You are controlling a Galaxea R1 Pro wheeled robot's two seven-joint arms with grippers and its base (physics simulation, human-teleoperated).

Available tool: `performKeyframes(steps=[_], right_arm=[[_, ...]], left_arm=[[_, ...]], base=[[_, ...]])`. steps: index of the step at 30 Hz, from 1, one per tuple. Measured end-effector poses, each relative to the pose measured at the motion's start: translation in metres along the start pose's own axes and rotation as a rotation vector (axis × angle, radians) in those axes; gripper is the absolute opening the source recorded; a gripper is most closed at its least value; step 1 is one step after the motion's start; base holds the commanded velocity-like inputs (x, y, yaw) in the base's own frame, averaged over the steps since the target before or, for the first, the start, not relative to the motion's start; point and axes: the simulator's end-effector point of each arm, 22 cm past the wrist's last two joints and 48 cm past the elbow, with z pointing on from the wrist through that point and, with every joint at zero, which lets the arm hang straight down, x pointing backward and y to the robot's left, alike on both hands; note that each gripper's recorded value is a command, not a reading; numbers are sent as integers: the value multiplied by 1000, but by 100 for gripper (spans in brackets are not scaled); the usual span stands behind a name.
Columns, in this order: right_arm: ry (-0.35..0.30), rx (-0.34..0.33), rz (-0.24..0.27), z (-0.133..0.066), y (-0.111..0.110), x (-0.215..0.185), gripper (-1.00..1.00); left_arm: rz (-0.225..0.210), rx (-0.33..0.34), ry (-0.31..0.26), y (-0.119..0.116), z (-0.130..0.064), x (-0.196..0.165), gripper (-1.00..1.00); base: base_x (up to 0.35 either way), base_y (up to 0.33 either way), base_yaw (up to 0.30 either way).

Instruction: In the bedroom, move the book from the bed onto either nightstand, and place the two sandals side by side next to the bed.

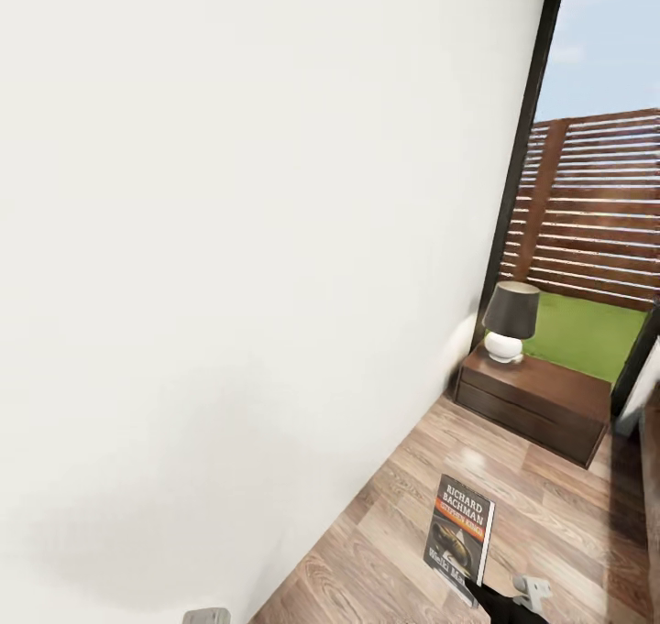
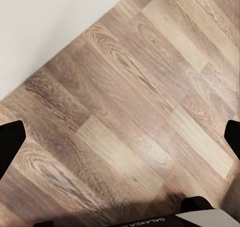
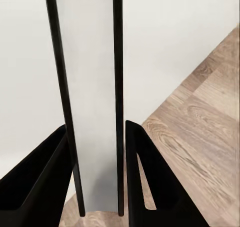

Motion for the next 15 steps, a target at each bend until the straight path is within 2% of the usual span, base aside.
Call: performKeyframes(steps=[6, 9, 15], right_arm=[[0, 0, 0, 0, 0, 0, -100], [-3, 2, 1, 0, 0, -1, -100], [-3, 3, 1, 0, 0, -1, -100]], left_arm=[[0, 0, 0, 0, 0, 0, 100], [0, 0, 0, 0, 0, 0, 100], [0, 0, -1, 0, 0, 0, 100]], base=[[18, 0, -259], [173, 0, -72], [294, 0, -13]])
